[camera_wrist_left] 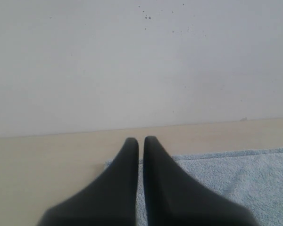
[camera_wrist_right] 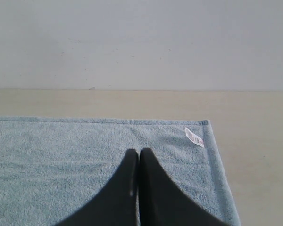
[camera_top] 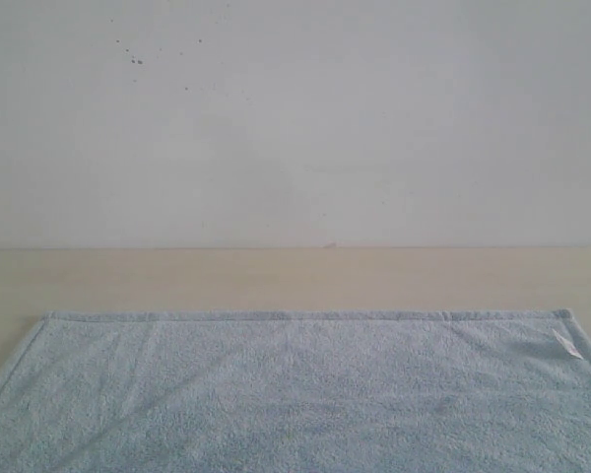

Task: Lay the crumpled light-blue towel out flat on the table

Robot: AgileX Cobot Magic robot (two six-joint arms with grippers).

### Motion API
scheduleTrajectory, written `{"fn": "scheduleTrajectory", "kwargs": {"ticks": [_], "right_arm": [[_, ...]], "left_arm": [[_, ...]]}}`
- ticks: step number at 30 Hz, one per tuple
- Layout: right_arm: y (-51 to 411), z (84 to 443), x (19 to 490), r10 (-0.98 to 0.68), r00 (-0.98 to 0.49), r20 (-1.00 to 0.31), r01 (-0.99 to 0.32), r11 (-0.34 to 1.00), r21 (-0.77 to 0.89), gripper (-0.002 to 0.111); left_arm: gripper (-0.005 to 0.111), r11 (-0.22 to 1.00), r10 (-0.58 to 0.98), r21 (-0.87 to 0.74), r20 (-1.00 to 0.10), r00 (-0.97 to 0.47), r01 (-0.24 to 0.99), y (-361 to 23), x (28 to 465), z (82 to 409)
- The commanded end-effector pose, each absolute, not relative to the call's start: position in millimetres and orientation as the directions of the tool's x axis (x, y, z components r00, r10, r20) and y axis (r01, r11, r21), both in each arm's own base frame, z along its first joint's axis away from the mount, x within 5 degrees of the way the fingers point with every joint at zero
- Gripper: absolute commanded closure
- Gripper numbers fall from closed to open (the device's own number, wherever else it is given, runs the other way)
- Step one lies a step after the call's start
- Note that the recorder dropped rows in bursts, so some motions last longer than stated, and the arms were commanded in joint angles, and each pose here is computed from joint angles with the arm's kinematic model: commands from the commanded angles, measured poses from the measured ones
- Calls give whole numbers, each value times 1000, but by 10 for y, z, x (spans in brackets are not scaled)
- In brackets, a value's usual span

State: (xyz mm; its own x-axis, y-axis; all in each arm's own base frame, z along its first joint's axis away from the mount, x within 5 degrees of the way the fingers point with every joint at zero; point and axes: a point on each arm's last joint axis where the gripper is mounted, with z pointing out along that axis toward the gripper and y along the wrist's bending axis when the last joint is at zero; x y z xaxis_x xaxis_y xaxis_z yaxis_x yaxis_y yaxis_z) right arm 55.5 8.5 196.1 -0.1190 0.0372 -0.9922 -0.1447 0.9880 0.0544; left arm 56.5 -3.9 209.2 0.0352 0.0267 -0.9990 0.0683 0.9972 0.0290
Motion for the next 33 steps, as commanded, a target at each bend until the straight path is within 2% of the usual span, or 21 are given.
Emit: {"fn": "scheduleTrajectory", "kwargs": {"ticks": [1,11,33], "right_arm": [[83,1954,553,36,-115,-993,-143,988,53,108],[83,1954,553,36,-115,-993,-143,988,53,108],[83,1954,553,36,-115,-993,-143,988,53,108]], "left_arm": [[103,997,17,19,-999,28,69,-39,563,2077],[103,997,23,19,-998,-53,70,-39,562,2003],[103,997,23,19,-998,-53,70,-39,562,2003]]}}
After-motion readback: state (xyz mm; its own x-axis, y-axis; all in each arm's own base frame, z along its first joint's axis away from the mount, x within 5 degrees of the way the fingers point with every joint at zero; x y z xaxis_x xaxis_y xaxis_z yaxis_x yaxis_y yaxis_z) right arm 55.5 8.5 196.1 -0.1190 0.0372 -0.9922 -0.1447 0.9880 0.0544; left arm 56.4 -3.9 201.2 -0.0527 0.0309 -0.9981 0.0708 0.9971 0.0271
